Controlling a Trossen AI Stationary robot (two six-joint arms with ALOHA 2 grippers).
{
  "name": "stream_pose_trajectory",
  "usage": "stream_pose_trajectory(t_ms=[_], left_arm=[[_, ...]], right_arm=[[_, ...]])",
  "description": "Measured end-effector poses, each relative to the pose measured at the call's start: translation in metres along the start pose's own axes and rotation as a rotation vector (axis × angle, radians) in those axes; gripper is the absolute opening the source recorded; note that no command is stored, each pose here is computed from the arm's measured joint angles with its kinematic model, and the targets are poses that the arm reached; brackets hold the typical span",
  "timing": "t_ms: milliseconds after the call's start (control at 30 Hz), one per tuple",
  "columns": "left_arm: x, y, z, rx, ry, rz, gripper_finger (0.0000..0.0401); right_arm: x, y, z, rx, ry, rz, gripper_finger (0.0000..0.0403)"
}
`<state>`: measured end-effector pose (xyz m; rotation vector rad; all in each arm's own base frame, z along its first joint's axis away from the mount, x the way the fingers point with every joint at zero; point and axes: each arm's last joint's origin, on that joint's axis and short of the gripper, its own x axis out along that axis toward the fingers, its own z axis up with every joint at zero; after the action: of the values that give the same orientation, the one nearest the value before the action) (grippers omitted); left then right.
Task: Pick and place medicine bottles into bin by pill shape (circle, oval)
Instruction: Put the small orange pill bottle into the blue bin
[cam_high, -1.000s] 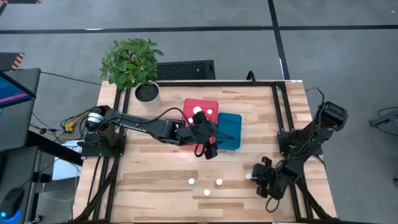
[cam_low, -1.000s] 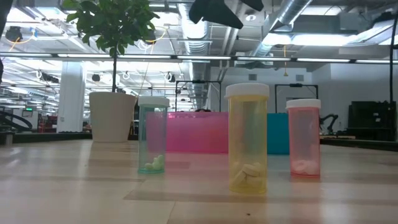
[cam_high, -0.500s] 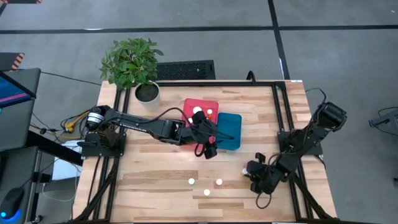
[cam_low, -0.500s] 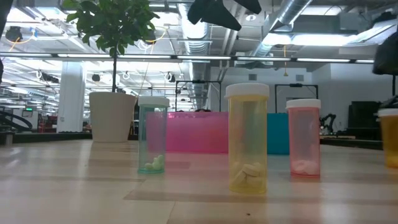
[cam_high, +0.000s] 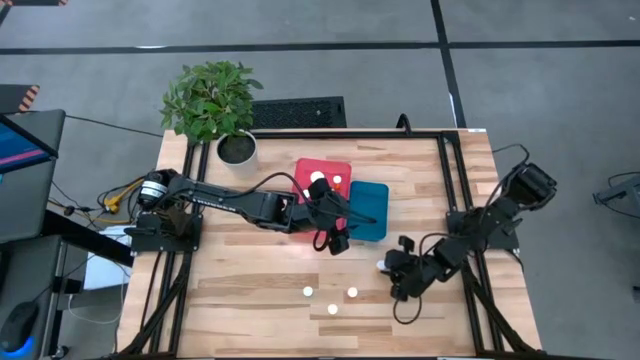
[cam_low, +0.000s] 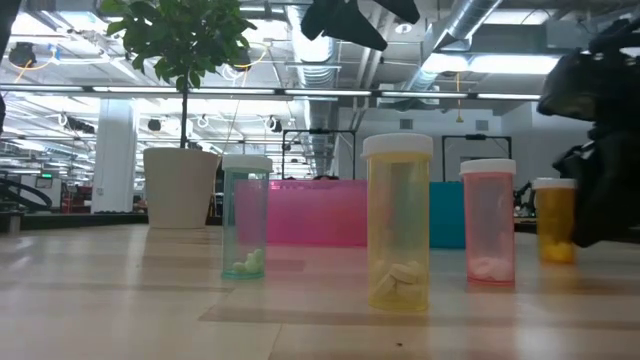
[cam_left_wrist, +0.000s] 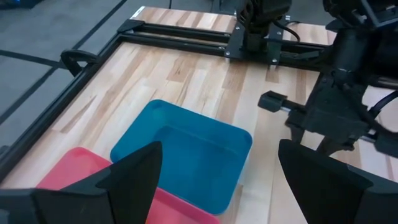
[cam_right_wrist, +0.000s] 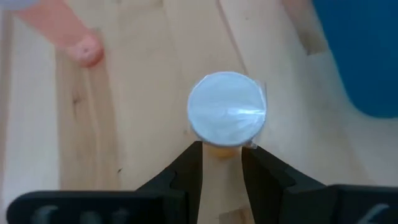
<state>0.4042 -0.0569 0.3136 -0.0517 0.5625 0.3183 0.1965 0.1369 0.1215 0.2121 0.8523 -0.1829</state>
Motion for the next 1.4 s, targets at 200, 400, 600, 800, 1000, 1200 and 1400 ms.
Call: stream_pose_trajectory(t_ms=[200,400,600,800,1000,1200,1400], left_arm=[[0.000,0.000,-0.002,-0.016,0.019,-0.022,0.0316],[0.000,-0.002,-0.002,-0.052,0.019,-0.027,0.0316],[0.012,-0.016,-0.013,-0.056,0.003,-0.072,0.0316],[0.039,-0.045,-0.029,0.010,-0.027,-0.179,0.0316],[0.068,-0.067,-0.048,0.023,-0.068,-0.230,0.0316],[0.092,-0.080,-0.066,0.016,-0.095,-0.261,0.0316],[0.102,-0.089,-0.081,0.025,-0.073,-0.288,0.0316]], right_arm=[[-0.001,-0.001,0.003,0.008,-0.010,0.004,0.0120],[-0.023,0.006,0.007,0.028,-0.049,0.093,0.0120],[-0.053,0.008,0.009,0.070,-0.077,0.186,0.0120],[-0.082,0.003,0.008,0.134,-0.076,0.257,0.0120],[-0.103,-0.003,0.007,0.195,-0.073,0.316,0.0120],[-0.111,-0.007,0.007,0.214,-0.078,0.341,0.0120],[-0.112,-0.007,0.007,0.224,-0.080,0.345,0.0120]])
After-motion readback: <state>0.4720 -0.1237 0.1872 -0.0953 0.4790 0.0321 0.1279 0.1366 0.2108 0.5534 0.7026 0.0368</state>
